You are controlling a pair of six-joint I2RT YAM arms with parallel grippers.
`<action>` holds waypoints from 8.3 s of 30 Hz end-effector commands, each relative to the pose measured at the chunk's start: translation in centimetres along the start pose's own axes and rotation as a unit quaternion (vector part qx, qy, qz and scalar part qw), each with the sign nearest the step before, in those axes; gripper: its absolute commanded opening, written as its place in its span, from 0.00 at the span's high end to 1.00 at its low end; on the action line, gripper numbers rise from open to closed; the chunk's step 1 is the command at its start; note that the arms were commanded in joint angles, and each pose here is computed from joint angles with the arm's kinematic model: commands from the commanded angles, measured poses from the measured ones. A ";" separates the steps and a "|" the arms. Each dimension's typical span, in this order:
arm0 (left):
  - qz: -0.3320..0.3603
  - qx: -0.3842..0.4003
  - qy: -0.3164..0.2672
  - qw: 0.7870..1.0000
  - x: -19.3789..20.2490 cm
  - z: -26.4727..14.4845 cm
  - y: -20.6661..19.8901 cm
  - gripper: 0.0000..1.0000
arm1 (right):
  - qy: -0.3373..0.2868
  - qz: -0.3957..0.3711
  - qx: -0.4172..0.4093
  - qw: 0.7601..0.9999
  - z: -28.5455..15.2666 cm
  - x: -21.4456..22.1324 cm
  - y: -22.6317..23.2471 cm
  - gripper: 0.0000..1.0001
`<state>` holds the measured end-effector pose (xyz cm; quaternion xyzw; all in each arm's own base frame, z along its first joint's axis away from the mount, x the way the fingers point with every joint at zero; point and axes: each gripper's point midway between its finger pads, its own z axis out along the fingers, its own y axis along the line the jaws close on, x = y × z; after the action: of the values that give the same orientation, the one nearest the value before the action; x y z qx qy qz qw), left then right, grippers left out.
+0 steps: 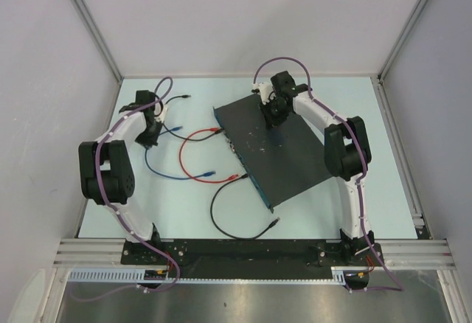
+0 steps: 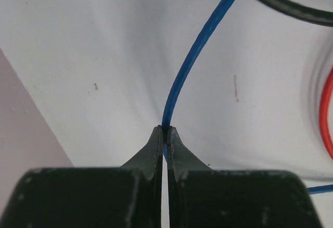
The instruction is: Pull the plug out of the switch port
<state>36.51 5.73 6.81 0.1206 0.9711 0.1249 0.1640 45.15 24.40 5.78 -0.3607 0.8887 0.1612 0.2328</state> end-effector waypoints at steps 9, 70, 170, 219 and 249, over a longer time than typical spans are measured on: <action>-0.027 -0.096 0.014 0.995 0.7 0.2 4.1 1.00 | 0.097 0.000 -0.024 0.995 6.8 7.0 1.5 0.85; -0.038 0.081 0.011 0.996 -1.3 3.5 -9.2 0.81 | 0.097 -0.017 -0.028 0.995 6.7 7.0 2.2 0.85; -0.026 0.452 -0.157 0.878 -16.4 1.4 -22.0 0.63 | 0.100 -0.018 -0.023 0.995 6.8 7.1 2.1 0.85; -0.035 0.502 -0.128 0.855 -15.4 1.5 -23.2 1.00 | 0.101 -0.016 -0.020 0.995 6.9 7.1 1.9 0.85; -0.015 0.533 -0.059 0.844 -12.7 2.4 -24.9 0.96 | 0.101 -0.019 -0.019 0.995 6.9 7.1 2.0 0.84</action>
<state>46.97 -19.74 3.08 0.1790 0.8692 -0.4203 0.1895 45.04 24.52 5.74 -0.3809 0.8833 0.1363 0.2369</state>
